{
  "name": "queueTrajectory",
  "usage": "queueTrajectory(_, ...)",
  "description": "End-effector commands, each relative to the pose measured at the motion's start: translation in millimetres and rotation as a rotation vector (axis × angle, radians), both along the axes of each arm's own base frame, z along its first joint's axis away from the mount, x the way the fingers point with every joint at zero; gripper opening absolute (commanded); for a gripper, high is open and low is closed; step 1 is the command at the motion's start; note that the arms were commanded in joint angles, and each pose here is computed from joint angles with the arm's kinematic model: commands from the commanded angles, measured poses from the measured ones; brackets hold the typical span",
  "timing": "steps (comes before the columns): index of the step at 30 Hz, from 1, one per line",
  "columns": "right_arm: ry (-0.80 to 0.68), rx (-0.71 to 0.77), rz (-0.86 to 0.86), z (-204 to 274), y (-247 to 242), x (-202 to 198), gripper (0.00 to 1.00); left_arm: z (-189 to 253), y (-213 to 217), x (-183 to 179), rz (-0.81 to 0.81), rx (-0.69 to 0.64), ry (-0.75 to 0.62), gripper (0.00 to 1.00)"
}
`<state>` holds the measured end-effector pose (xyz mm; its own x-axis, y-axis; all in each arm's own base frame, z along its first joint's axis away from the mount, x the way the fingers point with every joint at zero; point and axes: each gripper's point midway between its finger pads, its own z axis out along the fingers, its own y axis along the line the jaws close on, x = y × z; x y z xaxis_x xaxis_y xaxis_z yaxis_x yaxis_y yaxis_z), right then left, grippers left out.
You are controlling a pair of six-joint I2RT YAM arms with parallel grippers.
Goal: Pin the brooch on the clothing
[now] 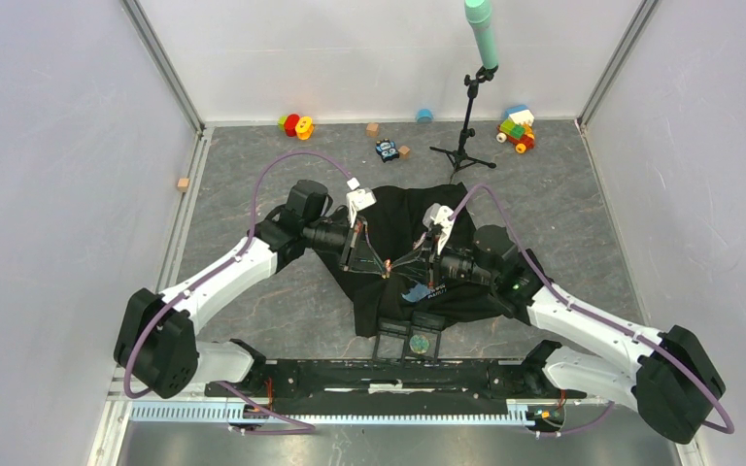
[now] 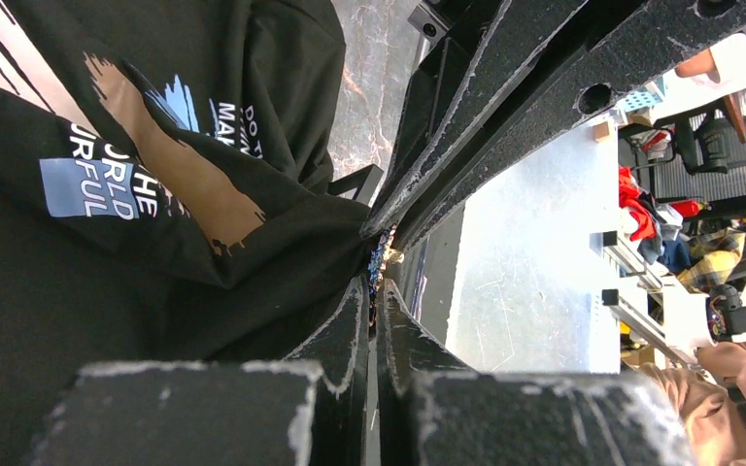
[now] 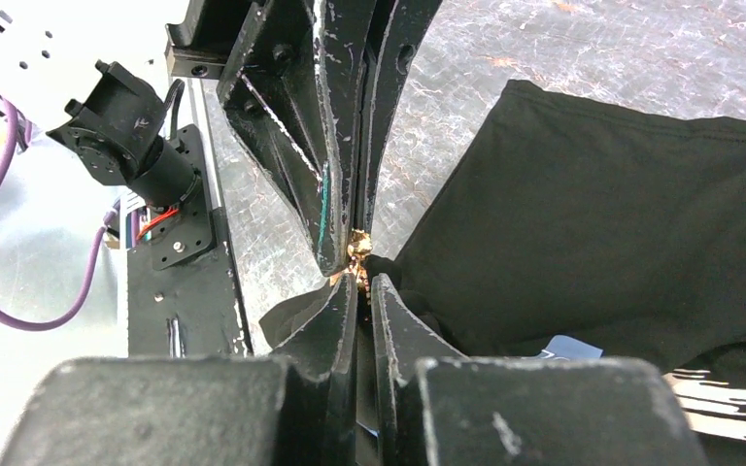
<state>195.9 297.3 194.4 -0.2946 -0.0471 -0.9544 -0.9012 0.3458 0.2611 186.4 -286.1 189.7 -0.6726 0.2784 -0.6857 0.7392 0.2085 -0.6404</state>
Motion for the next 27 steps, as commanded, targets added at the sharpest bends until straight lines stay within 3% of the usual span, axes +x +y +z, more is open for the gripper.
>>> queueTrajectory(1, -0.049, -0.042, -0.104, -8, -18, 20, 0.1, 6, 6, -1, 0.018, 0.0, 0.084, 0.02)
queueTrajectory(15, -0.066, -0.025, -0.102, -4, -20, 17, 0.15, 1, 9, 4, 0.046, 0.018, 0.095, 0.02)
queueTrajectory(18, -0.071, -0.022, -0.105, -3, -21, 16, 0.23, -1, 10, 6, 0.057, 0.031, 0.091, 0.02)
queueTrajectory(19, -0.072, -0.019, -0.108, -2, -22, 16, 0.3, -3, 11, 8, 0.073, 0.048, 0.083, 0.03)
queueTrajectory(22, -0.082, -0.011, -0.13, 1, -25, 17, 0.6, -9, 18, 15, 0.117, 0.106, 0.059, 0.19)
queueTrajectory(26, -0.084, -0.037, -0.205, -3, -36, 24, 0.89, -9, 26, 28, 0.199, 0.136, 0.033, 0.62)
queueTrajectory(27, -0.084, -0.042, -0.228, -3, -39, 26, 0.94, -9, 29, 33, 0.237, 0.15, 0.023, 0.69)
